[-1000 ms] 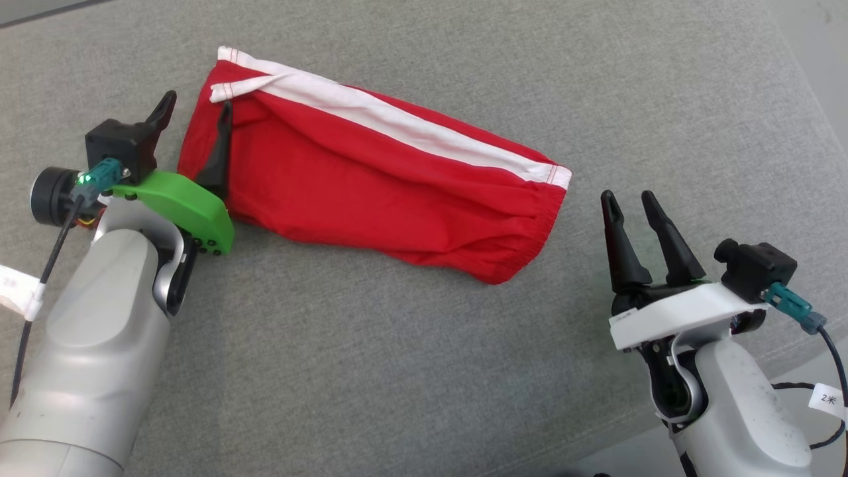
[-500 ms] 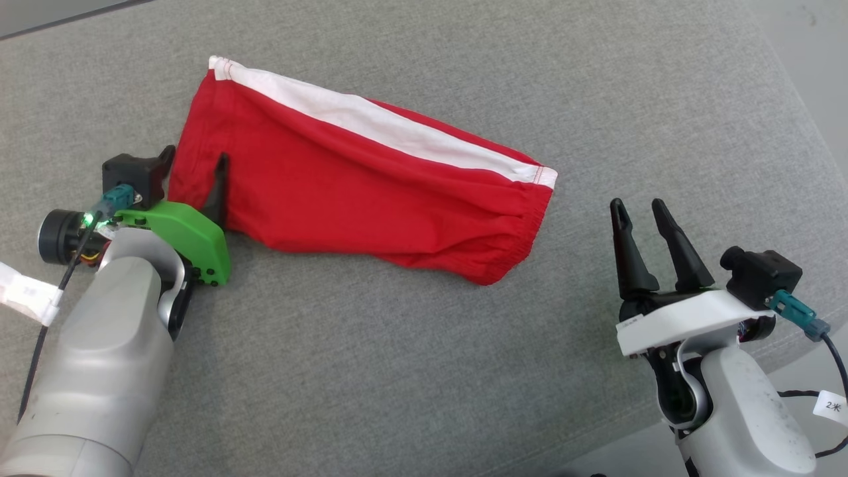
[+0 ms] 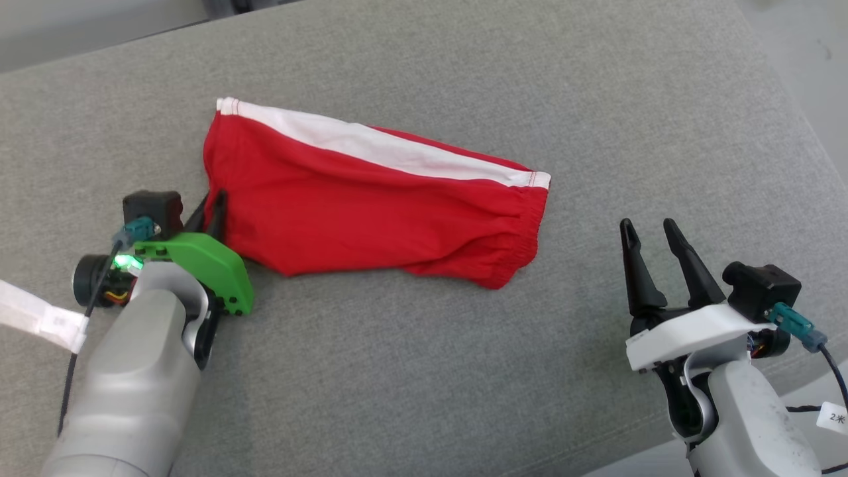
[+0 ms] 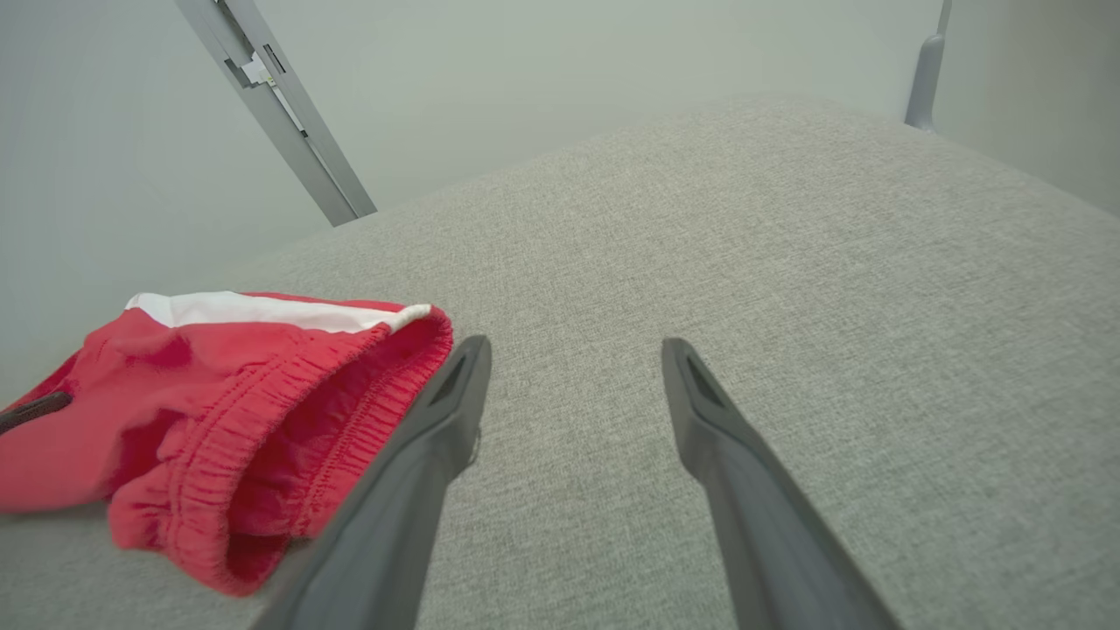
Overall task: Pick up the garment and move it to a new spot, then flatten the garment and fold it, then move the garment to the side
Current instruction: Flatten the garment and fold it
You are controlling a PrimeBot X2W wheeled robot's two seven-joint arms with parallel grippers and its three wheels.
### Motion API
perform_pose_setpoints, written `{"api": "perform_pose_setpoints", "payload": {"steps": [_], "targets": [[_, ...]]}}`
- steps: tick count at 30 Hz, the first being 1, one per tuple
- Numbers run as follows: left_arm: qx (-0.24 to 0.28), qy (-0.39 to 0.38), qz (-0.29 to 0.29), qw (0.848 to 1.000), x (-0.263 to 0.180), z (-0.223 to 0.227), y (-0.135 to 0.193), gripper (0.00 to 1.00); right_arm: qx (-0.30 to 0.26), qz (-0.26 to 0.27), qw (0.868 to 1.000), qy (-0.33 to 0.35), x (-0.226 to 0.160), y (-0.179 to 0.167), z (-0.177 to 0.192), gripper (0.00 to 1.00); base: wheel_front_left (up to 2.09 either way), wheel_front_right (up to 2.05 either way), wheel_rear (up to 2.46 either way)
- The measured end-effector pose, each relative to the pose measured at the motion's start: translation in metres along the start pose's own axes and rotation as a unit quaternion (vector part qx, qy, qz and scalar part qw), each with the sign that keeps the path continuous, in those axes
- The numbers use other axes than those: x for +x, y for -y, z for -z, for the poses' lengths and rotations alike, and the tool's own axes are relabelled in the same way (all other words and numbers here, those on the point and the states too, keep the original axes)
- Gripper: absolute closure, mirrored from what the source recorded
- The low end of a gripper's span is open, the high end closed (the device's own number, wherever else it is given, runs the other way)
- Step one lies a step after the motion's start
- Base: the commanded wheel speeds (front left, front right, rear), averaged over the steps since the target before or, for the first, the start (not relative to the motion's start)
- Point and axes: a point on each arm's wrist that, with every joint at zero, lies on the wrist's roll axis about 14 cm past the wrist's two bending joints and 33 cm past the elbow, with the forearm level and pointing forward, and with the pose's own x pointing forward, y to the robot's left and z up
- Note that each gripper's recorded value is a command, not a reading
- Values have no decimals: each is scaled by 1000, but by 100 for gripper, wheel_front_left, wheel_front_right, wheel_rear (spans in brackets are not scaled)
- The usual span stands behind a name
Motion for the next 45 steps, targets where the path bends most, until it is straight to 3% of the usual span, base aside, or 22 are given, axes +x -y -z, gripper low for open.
{"api": "perform_pose_setpoints", "payload": {"steps": [9, 19, 20, 21, 22, 30, 39, 45], "targets": [[-54, 20, -54, 997, -58, 16, -9, 100, -14, -27, 999, -14, -15, -18, 7, 0, 0, 0, 0], [-112, 49, -134, 983, -131, 43, -22, 100, -20, -79, 996, -28, -26, -52, 17, 0, 0, 0, 0], [-114, 54, -140, 982, -137, 43, -23, 82, -22, -89, 995, -28, -25, -59, 17, 0, 0, 0, 0], [-112, 60, -143, 982, -140, 41, -23, 20, -23, -97, 995, -28, -24, -65, 18, 0, 0, 0, 0], [-111, 67, -146, 981, -143, 38, -24, 0, -23, -108, 994, -28, -24, -72, 18, 0, 0, 0, 0], [-89, 135, -165, 973, -167, 6, -35, 0, -34, -210, 977, -7, 6, -150, 5, 0, 0, 0, 0], [-85, 137, -179, 971, -181, 12, -47, 0, -71, -204, 970, -109, 21, -149, 71, 0, 0, 0, 0], [-92, 122, -193, 969, -187, 25, -56, 0, -34, -201, 965, -164, 15, -154, 105, 0, 0, 0, 0]]}}
